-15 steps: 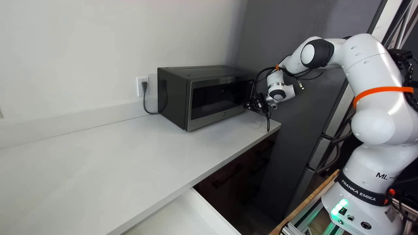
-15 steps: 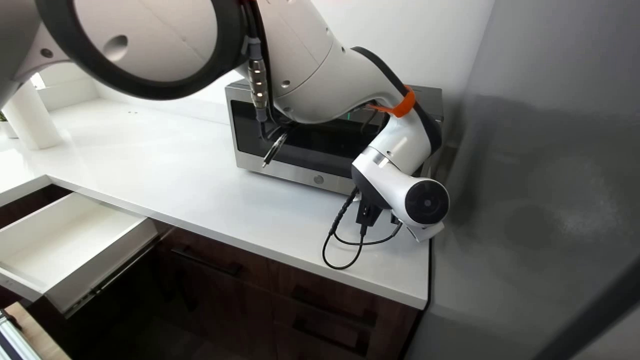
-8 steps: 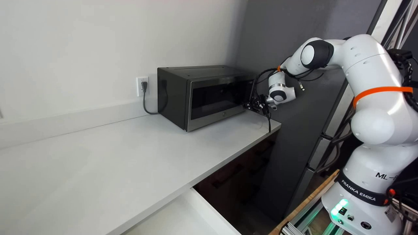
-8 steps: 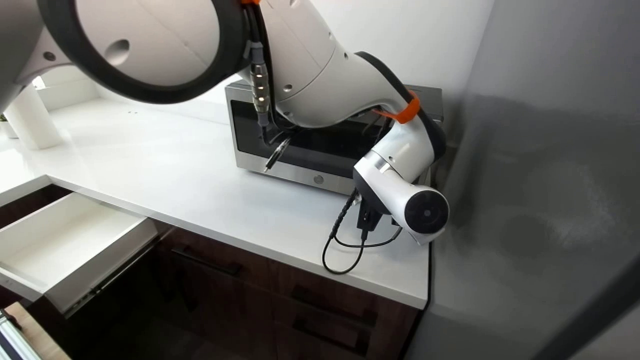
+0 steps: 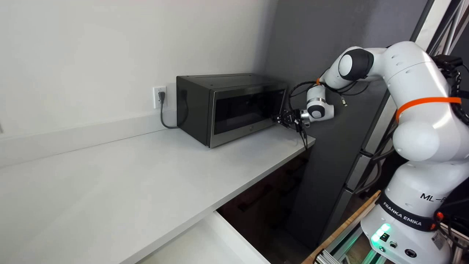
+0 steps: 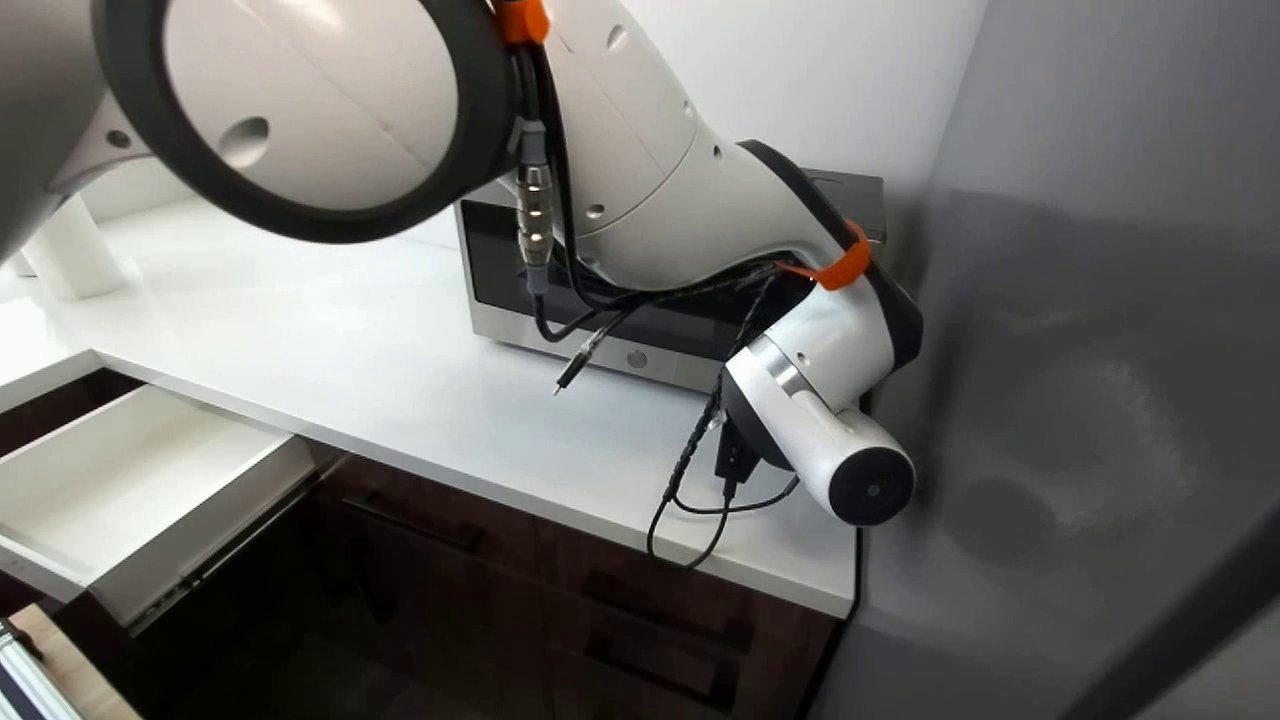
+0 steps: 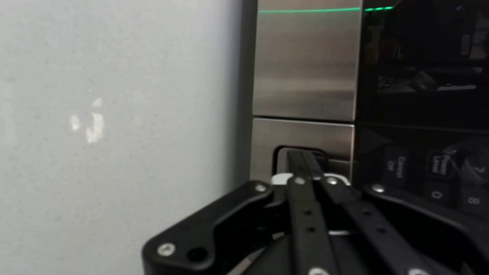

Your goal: Press the bottom right button of the microwave and open the microwave door

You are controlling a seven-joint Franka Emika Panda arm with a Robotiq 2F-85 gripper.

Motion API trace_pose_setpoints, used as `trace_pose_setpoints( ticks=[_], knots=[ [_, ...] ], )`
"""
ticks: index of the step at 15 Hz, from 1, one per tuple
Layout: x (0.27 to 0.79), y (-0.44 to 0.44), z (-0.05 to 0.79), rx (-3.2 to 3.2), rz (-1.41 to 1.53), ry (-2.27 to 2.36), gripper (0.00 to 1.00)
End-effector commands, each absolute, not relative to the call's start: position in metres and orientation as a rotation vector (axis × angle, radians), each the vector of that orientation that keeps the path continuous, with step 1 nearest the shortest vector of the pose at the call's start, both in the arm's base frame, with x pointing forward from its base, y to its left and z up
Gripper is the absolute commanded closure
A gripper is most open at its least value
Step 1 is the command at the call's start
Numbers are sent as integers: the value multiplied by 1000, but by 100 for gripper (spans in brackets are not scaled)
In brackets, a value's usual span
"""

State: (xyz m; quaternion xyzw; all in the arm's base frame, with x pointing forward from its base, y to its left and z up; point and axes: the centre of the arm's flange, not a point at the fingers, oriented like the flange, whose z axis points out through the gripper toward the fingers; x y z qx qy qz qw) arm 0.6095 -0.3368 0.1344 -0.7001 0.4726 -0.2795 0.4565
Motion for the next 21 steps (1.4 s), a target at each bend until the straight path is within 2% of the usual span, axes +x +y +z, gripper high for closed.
trace_pose_setpoints(
  ticks=[1, 13, 21],
  knots=[
    [629, -317, 135, -1677, -684, 1029, 100],
    [643, -314, 131, -1647, -829, 993, 100],
    [638, -309, 126, -1678, -804, 1028, 100]
  ],
)
